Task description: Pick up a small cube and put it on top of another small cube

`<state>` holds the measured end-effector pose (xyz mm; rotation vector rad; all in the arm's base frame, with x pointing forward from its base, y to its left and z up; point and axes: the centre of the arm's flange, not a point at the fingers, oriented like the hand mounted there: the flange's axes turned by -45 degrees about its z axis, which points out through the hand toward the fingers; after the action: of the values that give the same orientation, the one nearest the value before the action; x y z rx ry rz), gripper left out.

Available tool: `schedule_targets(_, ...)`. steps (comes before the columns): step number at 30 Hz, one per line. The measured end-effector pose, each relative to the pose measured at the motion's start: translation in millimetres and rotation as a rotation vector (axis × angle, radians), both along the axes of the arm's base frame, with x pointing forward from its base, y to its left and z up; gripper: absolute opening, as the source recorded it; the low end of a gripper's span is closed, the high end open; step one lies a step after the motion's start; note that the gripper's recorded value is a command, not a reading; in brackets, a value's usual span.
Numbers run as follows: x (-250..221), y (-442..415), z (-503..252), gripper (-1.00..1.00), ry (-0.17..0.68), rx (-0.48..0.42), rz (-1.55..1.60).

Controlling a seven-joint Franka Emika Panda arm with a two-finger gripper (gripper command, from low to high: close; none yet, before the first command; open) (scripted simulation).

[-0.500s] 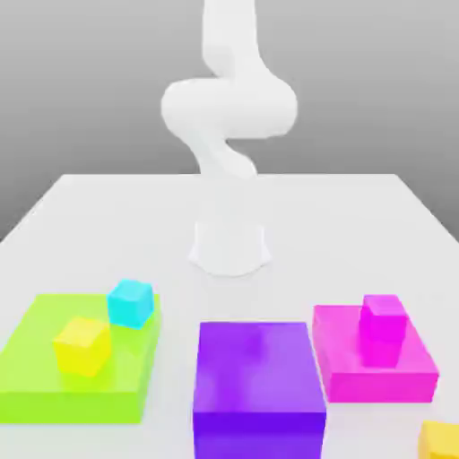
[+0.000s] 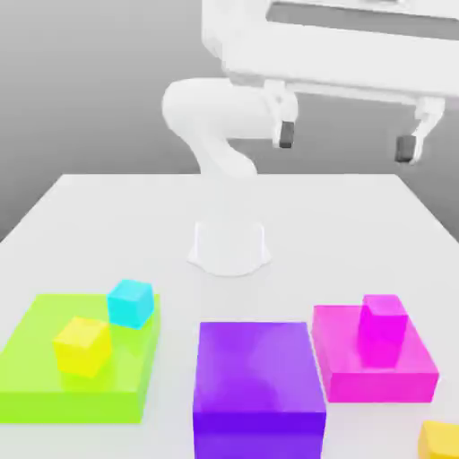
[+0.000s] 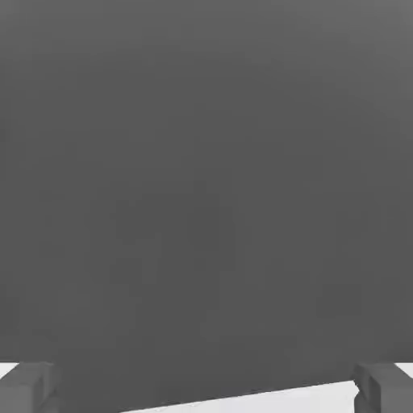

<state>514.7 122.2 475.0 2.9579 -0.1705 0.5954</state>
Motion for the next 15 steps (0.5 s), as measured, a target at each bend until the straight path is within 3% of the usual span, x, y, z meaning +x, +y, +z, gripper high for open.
schedule_targets(8,18,60,-126,0.0,0.158,0.03,-0.025)
schedule_targets(15,5,111,-227,0.0,0.294,0.097,-0.054)
